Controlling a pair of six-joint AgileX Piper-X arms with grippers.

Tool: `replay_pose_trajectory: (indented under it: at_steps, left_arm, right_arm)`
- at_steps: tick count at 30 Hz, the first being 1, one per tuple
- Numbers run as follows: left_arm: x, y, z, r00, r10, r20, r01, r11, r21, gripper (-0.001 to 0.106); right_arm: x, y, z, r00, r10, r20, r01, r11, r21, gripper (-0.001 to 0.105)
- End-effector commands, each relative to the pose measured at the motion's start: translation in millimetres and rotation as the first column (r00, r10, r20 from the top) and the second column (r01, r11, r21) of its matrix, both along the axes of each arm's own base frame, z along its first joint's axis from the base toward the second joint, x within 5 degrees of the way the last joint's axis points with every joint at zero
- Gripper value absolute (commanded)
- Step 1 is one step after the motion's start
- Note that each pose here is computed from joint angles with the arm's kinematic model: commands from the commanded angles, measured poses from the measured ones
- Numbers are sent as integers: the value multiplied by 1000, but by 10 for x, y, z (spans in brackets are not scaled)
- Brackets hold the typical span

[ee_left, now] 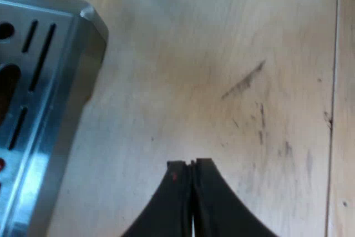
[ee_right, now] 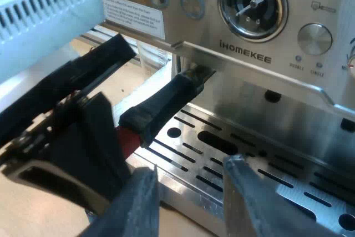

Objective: Put the handle in the coffee machine

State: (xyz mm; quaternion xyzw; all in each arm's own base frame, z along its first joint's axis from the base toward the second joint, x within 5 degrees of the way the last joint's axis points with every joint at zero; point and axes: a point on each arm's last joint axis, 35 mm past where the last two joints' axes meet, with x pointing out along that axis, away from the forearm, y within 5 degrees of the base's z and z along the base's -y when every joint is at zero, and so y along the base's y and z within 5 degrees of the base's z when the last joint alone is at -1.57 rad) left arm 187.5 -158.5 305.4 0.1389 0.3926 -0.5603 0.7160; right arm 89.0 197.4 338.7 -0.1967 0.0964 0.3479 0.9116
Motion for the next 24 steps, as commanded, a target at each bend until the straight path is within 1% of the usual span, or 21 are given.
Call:
replay_pose_trajectory:
  at_steps: [1, 3, 6, 7, 9, 10, 13, 15, 18, 19, 21, 24]
  left_arm:
    - [-53, 39, 61, 1000, -8, 3, 8, 1000, -4, 1]
    - [-124, 90, 119, 1000, -8, 5, 8, 1000, -5, 1]
    - [-192, 140, 175, 1000, -11, 16, 11, 1000, -6, 1]
    - [-235, 175, 204, 1000, -5, 20, 5, 1000, 2, 1]
    - [-315, 251, 242, 999, 17, 35, -19, 999, 42, 1]
    - [-334, 267, 250, 999, 18, 39, -20, 999, 50, 1]
    - [-399, 338, 278, 997, 35, 71, -42, 994, 100, 1]
    - [-440, 397, 294, 992, 62, 107, -78, 985, 152, 1]
    - [-462, 444, 306, 984, 70, 162, -104, 973, 207, 1]
    - [-460, 447, 304, 983, 74, 167, -109, 971, 213, 1]
    - [-445, 461, 300, 975, 93, 202, -143, 958, 250, 1]
    - [-422, 482, 294, 971, 96, 220, -155, 951, 269, 1]
  right_arm:
    - [-1, -22, 44, 1000, -1, 7, 1, 1000, 3, 32]
    - [-4, -30, 22, 1000, 0, 0, 0, 1000, -18, 32]
    - [-5, -32, 16, 1000, 1, -3, -1, 1000, -24, 32]
    - [-7, -31, 16, 1000, 7, -5, -7, 1000, -23, 32]
    - [-12, -24, 16, 1000, 29, -13, -29, 999, -18, 32]
    - [-14, -22, 16, 999, 35, -15, -35, 999, -17, 32]
    - [-33, -4, 11, 994, 105, -41, -105, 994, -5, 32]
    - [-51, 11, 8, 984, 167, -63, -167, 986, 6, 32]
    - [-75, 30, 13, 970, 230, -80, -229, 973, 26, 32]
    - [-74, 30, 14, 969, 232, -80, -230, 973, 27, 32]
    - [-72, 37, 32, 970, 233, -70, -231, 972, 42, 32]
    - [-69, 43, 50, 970, 234, -61, -231, 971, 57, 32]
